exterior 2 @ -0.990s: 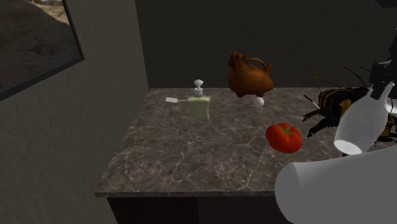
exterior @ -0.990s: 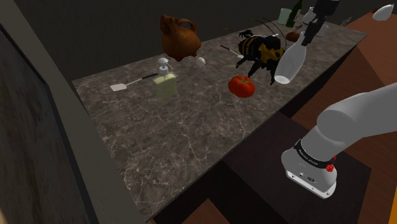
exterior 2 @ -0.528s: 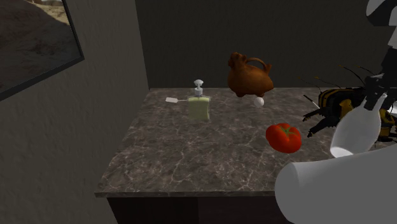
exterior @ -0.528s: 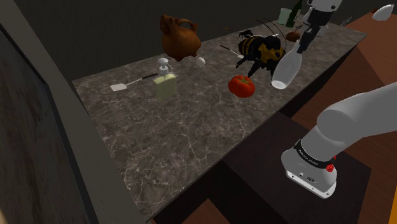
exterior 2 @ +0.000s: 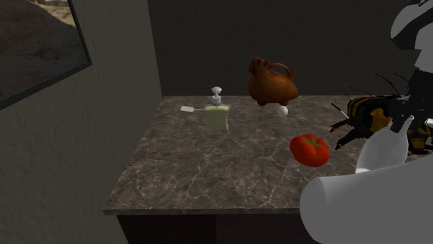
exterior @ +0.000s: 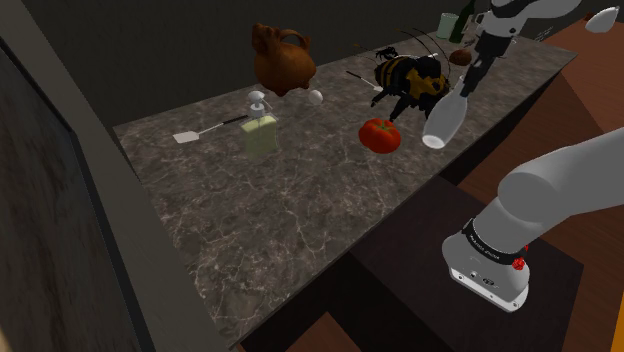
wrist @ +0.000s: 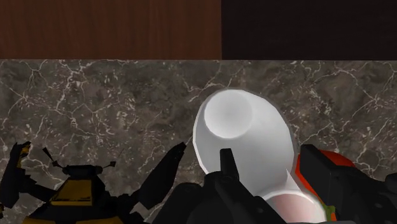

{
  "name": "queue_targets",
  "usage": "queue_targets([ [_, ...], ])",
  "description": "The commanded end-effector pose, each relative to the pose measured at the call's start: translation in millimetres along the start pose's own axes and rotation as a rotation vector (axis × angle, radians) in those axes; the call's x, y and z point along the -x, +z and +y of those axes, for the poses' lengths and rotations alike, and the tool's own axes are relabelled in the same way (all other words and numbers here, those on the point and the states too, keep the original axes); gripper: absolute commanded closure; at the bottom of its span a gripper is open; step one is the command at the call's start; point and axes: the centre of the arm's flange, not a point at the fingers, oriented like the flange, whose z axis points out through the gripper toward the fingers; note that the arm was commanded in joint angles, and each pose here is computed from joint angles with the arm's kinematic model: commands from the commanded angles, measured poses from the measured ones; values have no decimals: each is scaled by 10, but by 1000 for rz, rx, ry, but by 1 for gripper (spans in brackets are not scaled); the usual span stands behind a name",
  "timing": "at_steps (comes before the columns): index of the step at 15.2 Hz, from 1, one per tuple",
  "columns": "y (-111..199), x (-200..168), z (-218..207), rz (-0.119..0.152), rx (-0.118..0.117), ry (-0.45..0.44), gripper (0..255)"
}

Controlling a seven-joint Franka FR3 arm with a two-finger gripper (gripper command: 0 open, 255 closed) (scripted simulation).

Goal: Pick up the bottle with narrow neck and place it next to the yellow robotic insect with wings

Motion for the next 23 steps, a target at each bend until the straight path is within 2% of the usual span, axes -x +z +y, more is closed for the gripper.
queue_targets([
  [1, 116, -6, 0, 1, 0, 0, 255],
  [4, 265, -11, 2, 1, 0, 0, 255],
  [12, 265, -11, 2, 1, 0, 0, 255],
  [13, 265, -10, 1, 1, 0, 0, 0],
  [18, 265, -11, 2, 1, 0, 0, 0],
  [22, -235, -10, 2, 1, 1, 0, 0],
  [23, -235, -10, 2, 1, 0, 0, 0],
])
